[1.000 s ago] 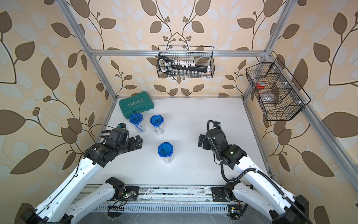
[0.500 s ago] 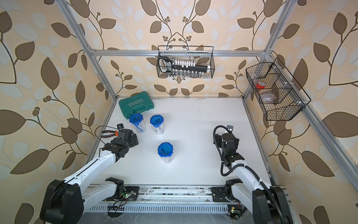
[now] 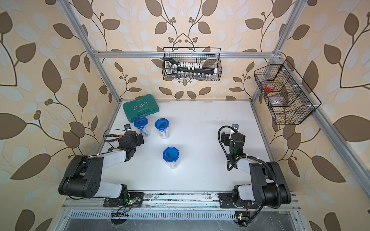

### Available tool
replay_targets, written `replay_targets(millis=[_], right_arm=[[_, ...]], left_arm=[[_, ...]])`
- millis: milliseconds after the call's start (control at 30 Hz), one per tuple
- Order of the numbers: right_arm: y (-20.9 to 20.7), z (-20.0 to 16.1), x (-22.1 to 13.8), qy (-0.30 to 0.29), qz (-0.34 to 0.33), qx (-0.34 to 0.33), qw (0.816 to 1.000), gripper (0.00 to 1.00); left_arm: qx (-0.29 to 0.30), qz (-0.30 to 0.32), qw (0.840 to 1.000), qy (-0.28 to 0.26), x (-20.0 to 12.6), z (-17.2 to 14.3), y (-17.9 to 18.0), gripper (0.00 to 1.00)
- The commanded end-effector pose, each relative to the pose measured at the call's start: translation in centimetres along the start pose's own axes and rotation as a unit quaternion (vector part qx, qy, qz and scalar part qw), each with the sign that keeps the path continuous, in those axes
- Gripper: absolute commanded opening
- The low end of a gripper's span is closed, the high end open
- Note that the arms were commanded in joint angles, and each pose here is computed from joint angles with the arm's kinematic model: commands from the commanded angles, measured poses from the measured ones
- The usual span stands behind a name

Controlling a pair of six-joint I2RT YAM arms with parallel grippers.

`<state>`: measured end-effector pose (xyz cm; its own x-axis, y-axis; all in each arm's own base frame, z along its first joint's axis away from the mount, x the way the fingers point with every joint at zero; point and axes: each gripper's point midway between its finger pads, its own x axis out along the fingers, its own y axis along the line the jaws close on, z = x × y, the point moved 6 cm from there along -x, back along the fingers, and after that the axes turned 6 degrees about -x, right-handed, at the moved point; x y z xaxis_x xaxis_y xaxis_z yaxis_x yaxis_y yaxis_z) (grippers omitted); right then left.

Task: Pack away toiletry kits
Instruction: Reset both arms

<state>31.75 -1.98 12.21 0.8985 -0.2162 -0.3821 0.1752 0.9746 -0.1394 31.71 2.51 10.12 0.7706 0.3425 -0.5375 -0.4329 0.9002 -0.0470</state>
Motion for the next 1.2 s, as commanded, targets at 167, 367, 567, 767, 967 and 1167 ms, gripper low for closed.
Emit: replay_targets(millis=[167,367,567,767,967,1167], right_arm=[[0.5,0.2,0.2,-0.072,0.041,0.026,0.996,1.0],[0.8,-0.1,0.4,-0.068,0.048,0.02,0.996,1.0],[0.8,-0.1,0.4,-0.069,0.047,0.02,0.996,1.0],[0.8,-0.1,0.4,-0.07,0.047,0.02,0.996,1.0],[0.9,0.1,-2.1,-0.127,0.052,0.018,0.99,1.0],[1.7,-0.2,-2.5,-0.137,0.001,0.002,0.991,1.0]], left_arm=[[0.007,-0.098,0.993,-0.06,0.1,0.1,-1.5,0.99],[0.006,-0.096,0.994,-0.061,0.0,0.2,-1.4,0.99],[0.011,-0.093,0.994,-0.061,0.0,0.2,-1.5,0.99],[0.013,-0.091,0.994,-0.055,0.3,0.2,-1.7,0.99],[0.012,-0.093,0.994,-0.061,0.0,0.3,-1.6,0.99],[0.012,-0.093,0.994,-0.06,0.0,0.3,-1.6,0.99]])
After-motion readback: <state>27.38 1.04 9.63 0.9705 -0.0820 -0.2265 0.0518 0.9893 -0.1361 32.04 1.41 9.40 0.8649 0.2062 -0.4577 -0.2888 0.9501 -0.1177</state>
